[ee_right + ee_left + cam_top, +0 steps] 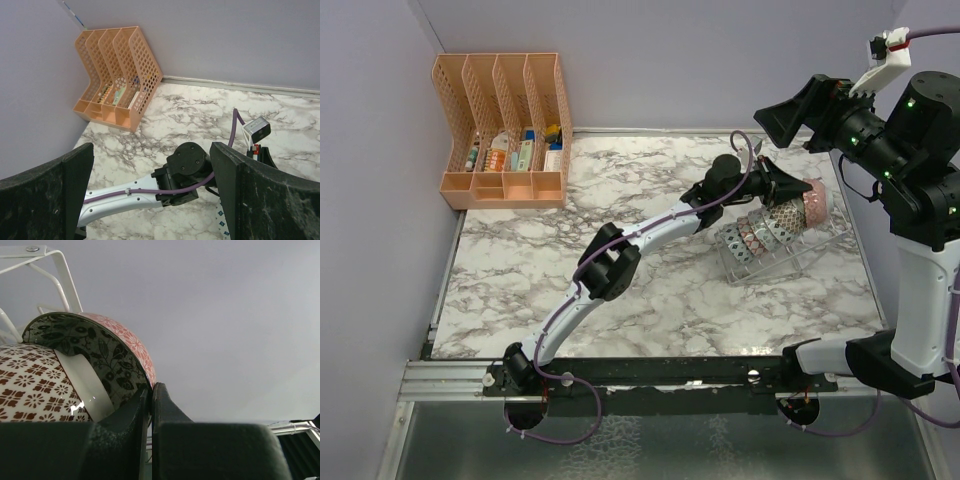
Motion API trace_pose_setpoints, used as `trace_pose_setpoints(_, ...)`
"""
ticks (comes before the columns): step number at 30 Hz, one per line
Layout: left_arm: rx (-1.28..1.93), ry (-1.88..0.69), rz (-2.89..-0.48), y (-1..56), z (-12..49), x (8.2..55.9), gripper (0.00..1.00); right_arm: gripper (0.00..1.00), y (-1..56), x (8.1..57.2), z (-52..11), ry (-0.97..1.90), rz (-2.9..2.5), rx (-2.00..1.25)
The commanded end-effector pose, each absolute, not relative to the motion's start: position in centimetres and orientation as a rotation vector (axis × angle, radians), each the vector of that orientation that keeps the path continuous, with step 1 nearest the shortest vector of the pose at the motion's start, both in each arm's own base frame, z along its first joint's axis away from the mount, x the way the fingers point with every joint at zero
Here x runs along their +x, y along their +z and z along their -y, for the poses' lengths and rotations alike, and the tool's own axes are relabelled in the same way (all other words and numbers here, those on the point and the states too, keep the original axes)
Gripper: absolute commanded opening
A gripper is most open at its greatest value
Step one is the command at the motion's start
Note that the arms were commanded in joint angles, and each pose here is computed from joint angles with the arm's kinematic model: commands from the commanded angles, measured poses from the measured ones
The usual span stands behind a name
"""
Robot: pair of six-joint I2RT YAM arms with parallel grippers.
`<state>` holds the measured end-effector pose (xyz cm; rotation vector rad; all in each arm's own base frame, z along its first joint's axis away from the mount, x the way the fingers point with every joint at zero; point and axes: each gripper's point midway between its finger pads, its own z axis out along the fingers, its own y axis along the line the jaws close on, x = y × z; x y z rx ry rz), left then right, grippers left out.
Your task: Load the bowls into the dish rack
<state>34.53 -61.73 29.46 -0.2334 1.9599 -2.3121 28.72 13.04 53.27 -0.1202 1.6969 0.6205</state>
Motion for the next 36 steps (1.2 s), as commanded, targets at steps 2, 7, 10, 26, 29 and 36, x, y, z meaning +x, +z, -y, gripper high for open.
trace_pose_setpoints(2, -0.187, -2.404, -1.848, 31.6, 62.4, 33.2, 0.00, 0.99, 53.4, 29.0, -13.0, 0.616, -1.688, -0.132)
trace_pose_setpoints(7, -0.185, -2.431, -1.820, 32.2, 62.4, 33.2, 0.00, 1.00, 53.5, 29.0, -13.1, 0.617, -1.684, -0.135)
trace_pose_setpoints(10, -0.188, -2.435, -1.822, 32.0, 62.5, 33.1, 0.00, 1.00, 53.5, 29.0, -13.0, 0.616, -1.685, -0.133)
trace_pose_setpoints(26, -0.170, -2.474, -1.761, 33.9, 62.1, 32.9, 0.00, 1.00, 53.3, 29.3, -13.2, 0.624, -1.689, -0.135)
trace_pose_setpoints(29, -0.170, -2.478, -1.754, 34.1, 62.1, 32.8, 0.00, 0.99, 53.3, 29.2, -13.2, 0.622, -1.690, -0.135)
trace_pose_setpoints(36, -0.170, -2.498, -1.726, 34.7, 62.0, 32.7, 0.00, 0.99, 53.3, 29.2, -13.2, 0.623, -1.688, -0.135)
